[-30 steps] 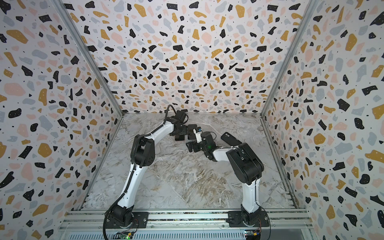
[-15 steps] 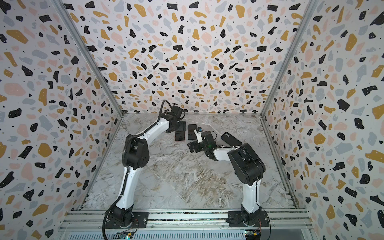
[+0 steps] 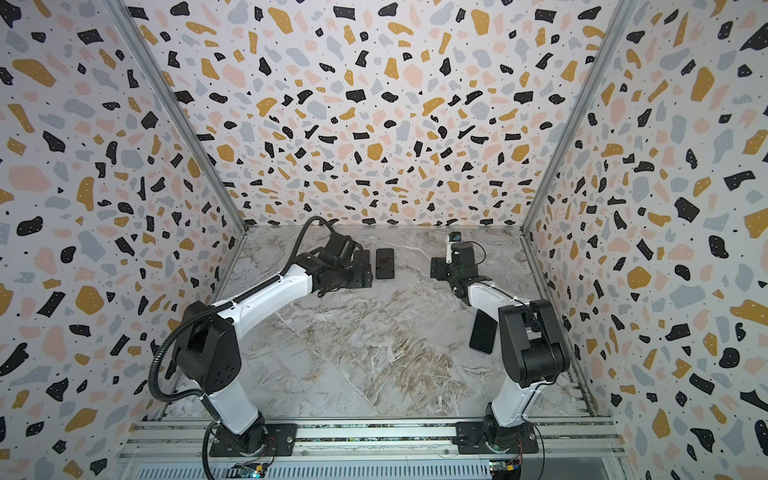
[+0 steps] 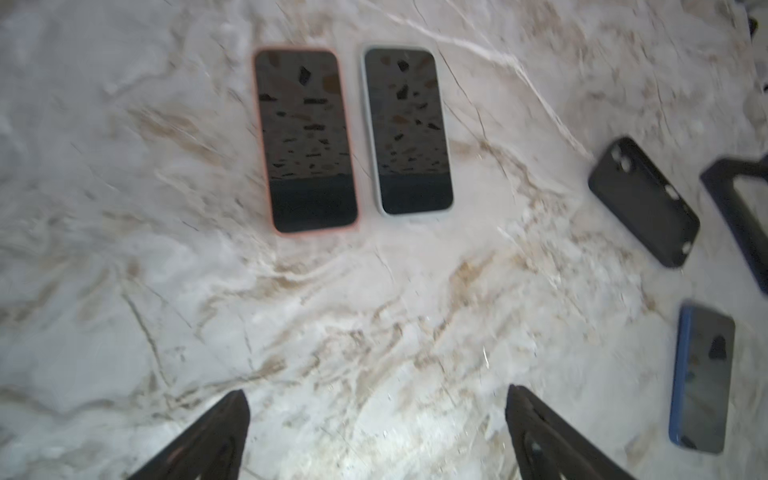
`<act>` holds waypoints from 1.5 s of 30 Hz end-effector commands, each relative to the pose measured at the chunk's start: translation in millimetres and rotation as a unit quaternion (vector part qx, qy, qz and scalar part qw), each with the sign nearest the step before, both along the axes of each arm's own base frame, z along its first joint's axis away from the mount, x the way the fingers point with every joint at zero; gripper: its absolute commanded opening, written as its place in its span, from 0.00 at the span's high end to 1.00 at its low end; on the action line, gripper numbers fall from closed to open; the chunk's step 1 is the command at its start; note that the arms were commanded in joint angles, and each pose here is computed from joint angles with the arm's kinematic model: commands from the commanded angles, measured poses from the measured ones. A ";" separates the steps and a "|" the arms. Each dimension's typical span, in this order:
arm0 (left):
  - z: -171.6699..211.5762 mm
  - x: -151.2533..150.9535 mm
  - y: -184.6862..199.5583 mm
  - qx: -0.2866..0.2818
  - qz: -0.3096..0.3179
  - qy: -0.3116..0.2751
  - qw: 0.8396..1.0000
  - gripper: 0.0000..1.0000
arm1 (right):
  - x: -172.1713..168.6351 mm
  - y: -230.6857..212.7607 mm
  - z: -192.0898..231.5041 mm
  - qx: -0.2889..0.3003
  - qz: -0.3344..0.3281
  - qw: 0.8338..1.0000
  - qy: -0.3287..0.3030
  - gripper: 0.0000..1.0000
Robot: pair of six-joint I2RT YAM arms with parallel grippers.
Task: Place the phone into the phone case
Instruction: 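Move the right gripper to the black phone case and grasp its edge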
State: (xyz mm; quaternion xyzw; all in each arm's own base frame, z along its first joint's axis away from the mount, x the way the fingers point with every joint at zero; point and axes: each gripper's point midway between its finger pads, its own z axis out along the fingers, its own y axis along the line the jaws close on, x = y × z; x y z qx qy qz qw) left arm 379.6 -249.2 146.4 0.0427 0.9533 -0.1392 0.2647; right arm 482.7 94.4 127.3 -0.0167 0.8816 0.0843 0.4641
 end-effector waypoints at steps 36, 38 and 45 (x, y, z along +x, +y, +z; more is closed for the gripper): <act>-54.5 -40.3 -72.5 -0.054 -0.116 0.077 0.989 0.07 | 46.5 -83.2 -93.5 0.017 -0.008 0.989 0.148 0.61; -54.4 -40.1 -73.3 -0.055 -0.117 0.077 0.989 0.07 | 46.9 -80.9 -94.3 0.021 -0.003 0.989 0.149 0.65; -57.4 -41.9 -70.6 -0.051 -0.117 0.080 0.989 0.08 | 43.5 -70.1 -94.6 0.047 0.009 0.986 0.158 0.78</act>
